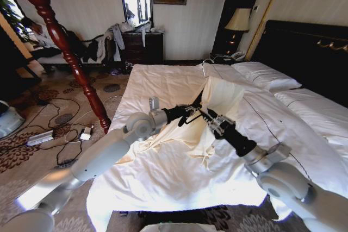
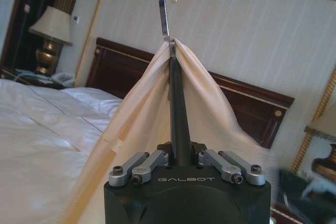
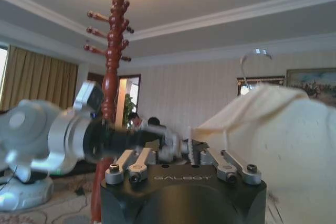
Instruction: Pick up the clothes from the bed and hang them on the clothes hanger.
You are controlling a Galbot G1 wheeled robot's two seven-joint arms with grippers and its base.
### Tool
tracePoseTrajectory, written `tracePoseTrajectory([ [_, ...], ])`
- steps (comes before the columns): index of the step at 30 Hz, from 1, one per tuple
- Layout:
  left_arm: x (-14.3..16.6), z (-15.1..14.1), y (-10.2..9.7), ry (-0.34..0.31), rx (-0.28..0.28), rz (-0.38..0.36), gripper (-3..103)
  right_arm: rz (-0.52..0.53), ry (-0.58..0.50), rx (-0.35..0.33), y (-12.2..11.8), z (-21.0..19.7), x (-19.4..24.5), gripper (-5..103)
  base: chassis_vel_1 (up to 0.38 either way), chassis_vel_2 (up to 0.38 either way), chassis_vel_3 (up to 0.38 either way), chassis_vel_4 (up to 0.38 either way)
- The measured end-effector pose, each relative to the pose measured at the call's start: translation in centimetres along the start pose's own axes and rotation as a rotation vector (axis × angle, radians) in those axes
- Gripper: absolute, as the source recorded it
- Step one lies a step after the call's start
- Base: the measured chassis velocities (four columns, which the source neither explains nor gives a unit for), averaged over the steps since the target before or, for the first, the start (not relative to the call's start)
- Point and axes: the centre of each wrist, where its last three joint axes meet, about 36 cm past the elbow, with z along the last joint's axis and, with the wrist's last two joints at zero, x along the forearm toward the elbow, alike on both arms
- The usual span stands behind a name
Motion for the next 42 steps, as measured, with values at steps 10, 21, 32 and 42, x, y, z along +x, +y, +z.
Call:
tracePoseTrajectory([
  [10, 3.3, -1.4, 0.9, -0.015, -0.030, -0.059, 18, -0.261, -0.071, 0.102, -1.3, 0.2, 0.5, 73, 0.000, 0.000, 0.000, 0.000],
  [21, 10.5, 0.0, -1.5, 0.074, -0.085, -0.093, 18, -0.020, -0.156, -0.087, -5.4, -1.6, -1.1, 100, 0.000, 0.000, 0.000, 0.000],
  [32, 11.5, 0.2, -4.4, 0.086, -0.133, 0.059, 18, -0.093, -0.208, -0.206, -9.4, -0.5, -0.4, 100, 0.000, 0.000, 0.000, 0.000],
  [42, 12.1, 1.1, -2.8, 0.112, -0.192, 0.116, 18, -0.272, -0.167, -0.209, -14.4, -2.1, 0.0, 100, 0.000, 0.000, 0.000, 0.000],
])
